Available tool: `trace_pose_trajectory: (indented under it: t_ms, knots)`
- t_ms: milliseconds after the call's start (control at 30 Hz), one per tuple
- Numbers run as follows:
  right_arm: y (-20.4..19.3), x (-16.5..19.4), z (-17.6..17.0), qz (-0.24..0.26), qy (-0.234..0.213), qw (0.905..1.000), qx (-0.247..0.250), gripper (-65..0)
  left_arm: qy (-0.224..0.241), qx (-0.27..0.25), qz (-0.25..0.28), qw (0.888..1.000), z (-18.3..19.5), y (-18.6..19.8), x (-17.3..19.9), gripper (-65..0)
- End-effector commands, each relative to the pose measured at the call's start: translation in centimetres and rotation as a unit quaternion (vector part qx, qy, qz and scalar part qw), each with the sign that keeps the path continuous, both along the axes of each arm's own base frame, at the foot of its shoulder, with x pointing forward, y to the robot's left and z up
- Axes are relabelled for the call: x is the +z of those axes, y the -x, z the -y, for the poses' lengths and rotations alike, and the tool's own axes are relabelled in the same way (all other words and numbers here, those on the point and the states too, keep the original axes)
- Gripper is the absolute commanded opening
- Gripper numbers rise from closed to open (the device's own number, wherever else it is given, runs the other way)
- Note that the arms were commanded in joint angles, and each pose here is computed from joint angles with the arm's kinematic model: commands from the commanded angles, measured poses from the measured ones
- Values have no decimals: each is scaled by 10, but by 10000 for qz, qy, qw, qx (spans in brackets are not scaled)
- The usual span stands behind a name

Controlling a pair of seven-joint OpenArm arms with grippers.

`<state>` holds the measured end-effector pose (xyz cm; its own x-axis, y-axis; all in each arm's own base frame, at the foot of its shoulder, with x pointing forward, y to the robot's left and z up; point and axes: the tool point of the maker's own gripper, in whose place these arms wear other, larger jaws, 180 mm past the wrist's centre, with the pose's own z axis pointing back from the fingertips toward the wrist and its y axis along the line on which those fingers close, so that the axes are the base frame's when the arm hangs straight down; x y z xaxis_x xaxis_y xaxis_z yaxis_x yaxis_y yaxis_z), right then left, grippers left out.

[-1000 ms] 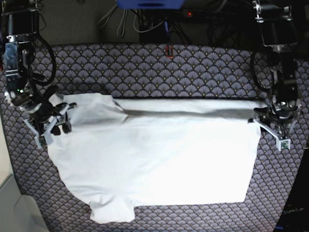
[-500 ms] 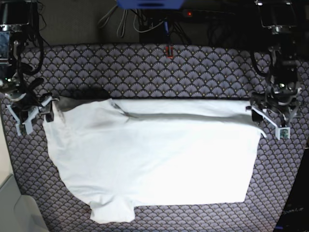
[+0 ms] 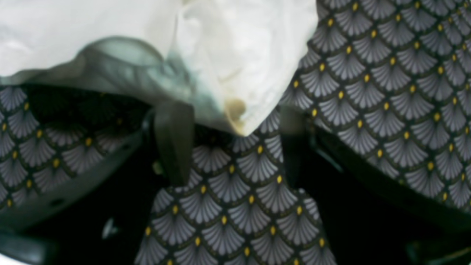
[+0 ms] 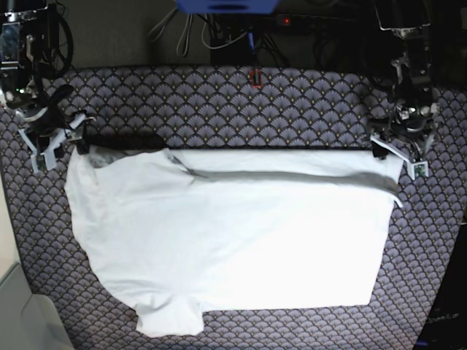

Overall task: Fold the T-shirt properly
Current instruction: 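Lower the held shoulder edge onto the mat with both grippers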

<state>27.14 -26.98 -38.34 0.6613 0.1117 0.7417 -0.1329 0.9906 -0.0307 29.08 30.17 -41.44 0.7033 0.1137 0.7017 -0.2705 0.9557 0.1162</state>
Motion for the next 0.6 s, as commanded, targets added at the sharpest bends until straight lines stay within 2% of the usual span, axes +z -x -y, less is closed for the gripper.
trace_pose_trajectory:
  t_ms: [0,167,433,567]
  knots:
    - [-8,8,8,150,68,9999,-14,-270,-128,5,216,9997,-7,-10,11,-173]
    - [-18,-7,3,56,-16,10000,43,-270,-107,15,331,9994,-7,-19,13,-173]
    - [-21,-7,-1,99,-53,9999,79,-270,-90,3,483,9988,-5,-31,21,-173]
    - [-21,-7,-2,99,-60,9999,77,-270,-8,56,352,9994,-6,-27,9,-173]
